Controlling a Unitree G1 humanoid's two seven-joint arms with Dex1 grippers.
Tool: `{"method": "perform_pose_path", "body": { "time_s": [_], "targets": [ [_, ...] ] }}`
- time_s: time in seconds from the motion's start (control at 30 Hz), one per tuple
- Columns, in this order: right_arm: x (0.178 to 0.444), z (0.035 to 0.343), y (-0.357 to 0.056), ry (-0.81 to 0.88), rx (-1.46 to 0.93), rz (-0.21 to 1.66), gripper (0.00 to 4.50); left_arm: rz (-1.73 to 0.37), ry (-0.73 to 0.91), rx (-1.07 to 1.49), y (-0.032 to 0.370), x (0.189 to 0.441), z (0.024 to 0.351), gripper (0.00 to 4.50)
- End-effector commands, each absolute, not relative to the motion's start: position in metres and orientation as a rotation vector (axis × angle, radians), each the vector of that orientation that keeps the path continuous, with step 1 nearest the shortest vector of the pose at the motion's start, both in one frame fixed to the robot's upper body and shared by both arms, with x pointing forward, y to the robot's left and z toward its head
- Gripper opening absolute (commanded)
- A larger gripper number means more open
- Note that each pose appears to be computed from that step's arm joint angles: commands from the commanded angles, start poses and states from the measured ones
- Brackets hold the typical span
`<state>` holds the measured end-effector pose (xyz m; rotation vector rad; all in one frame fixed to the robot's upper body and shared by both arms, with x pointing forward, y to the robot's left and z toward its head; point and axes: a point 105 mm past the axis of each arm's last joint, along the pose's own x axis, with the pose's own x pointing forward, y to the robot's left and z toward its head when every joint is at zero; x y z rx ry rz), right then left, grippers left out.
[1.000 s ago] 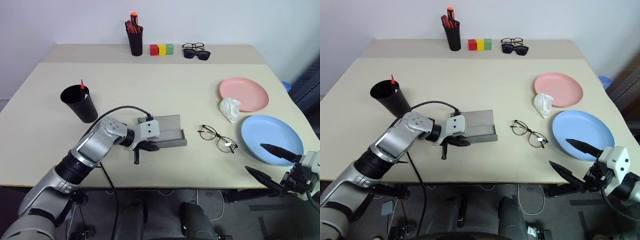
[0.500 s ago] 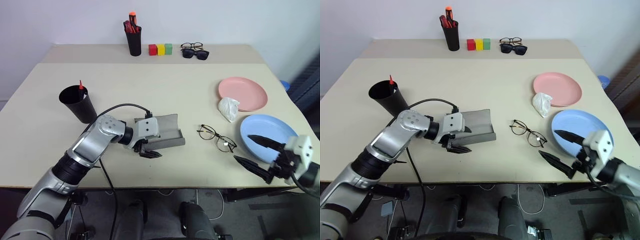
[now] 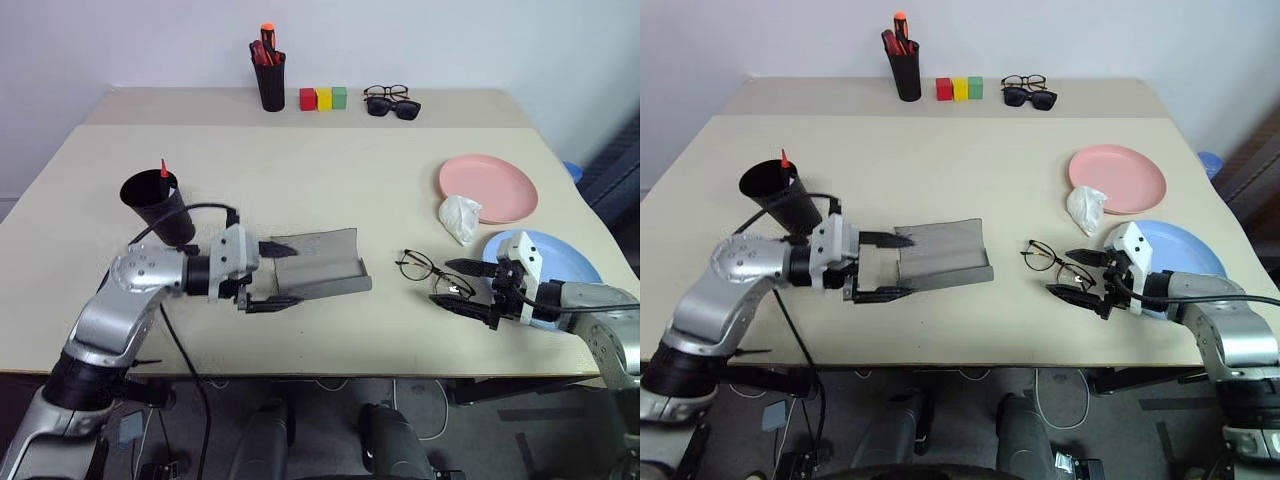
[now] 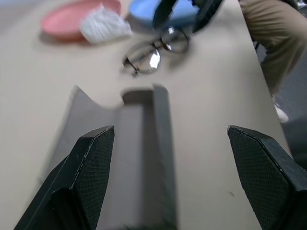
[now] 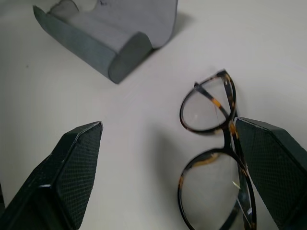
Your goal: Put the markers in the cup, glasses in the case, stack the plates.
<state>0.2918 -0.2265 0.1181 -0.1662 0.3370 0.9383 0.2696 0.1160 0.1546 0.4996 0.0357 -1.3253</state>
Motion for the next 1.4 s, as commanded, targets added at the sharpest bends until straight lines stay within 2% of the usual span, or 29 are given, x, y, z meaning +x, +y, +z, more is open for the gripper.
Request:
{"method": "perform_pose_path", "body": {
  "time_s": [0.03, 0.67, 1.1, 1.2, 1.4],
  "targets": [
    [0.297, 0.122, -0.229, 0.348, -0.188, 0.955, 4.5, -1.3, -0.03, 0.547, 0.117, 0.261, 0.17, 3.84],
    [0.331, 0.129, -0.24, 0.527, -0.231, 1.033, 4.5, -1.227, 0.016, 0.475, 0.121, 0.242, 0.167, 3.84],
    [0.331, 0.123, -0.24, 0.573, -0.23, 1.081, 4.5, -1.204, 0.03, 0.452, 0.122, 0.237, 0.166, 3.84],
    [0.332, 0.122, -0.239, 0.571, -0.231, 1.089, 3.65, -1.203, 0.034, 0.451, 0.123, 0.237, 0.166, 3.9],
    [0.332, 0.121, -0.234, 0.563, -0.228, 1.105, 0.85, -1.203, 0.037, 0.448, 0.122, 0.237, 0.165, 3.9]
  ]
}}
